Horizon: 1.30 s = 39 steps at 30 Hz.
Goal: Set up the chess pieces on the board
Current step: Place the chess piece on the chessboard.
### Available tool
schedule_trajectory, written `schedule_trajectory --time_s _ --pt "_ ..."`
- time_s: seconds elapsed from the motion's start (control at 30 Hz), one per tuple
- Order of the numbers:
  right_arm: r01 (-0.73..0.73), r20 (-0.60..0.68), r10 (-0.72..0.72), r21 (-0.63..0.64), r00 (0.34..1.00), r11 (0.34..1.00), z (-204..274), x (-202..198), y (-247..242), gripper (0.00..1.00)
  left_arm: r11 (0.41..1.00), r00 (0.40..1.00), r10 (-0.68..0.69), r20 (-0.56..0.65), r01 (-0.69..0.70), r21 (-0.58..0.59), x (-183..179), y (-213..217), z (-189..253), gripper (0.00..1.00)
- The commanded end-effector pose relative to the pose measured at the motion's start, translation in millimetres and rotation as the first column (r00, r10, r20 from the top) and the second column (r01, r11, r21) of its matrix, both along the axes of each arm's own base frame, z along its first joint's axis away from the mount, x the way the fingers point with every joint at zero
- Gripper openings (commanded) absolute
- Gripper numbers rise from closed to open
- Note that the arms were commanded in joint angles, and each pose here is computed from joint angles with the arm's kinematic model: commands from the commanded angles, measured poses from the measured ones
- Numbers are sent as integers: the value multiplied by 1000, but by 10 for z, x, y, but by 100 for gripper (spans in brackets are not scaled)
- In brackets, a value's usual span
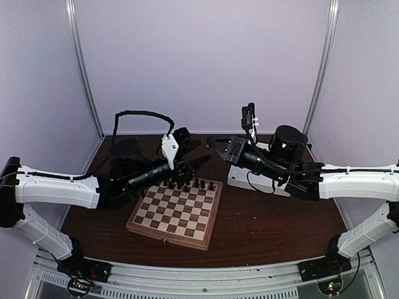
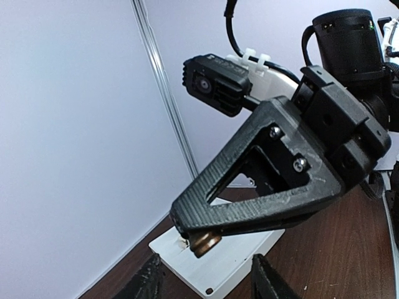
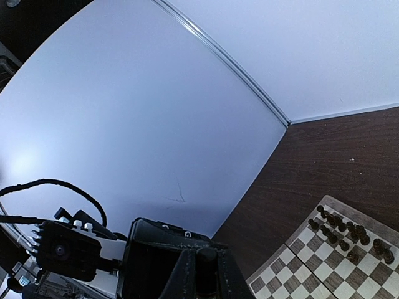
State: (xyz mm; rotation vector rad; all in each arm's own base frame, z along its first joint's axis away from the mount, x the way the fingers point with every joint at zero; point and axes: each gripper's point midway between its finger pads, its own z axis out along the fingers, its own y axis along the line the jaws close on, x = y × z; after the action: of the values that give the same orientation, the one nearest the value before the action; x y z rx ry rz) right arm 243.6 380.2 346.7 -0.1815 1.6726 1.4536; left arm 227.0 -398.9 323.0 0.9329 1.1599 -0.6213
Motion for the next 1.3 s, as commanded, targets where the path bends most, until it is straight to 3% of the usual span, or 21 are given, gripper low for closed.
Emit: schedule_trajectory --time_s 0.0,0.37,0.73,0.87,1.07,1.27 --pt "-28 -1 28 38 1000 999 11 -53 54 6 998 998 9 64 -5 -63 -23 10 184 48" --pt "-70 -21 71 68 997 995 -33 -89 144 6 998 997 10 73 -6 -63 -8 -16 186 35" --pt "-66 -23 67 68 997 996 -60 -105 127 12 999 997 20 75 -17 -42 2 -2 162 10" --pt "-55 -29 57 50 998 997 -102 -108 93 14 999 997 18 71 -16 -30 0 -1 128 9" --pt "-45 -20 45 16 999 999 -101 -122 40 29 1000 997 -24 71 25 -19 -72 -17 74 9" --pt "-46 -54 42 -81 998 996 -112 -119 10 55 998 996 -55 66 55 6 -145 1 -36 9"
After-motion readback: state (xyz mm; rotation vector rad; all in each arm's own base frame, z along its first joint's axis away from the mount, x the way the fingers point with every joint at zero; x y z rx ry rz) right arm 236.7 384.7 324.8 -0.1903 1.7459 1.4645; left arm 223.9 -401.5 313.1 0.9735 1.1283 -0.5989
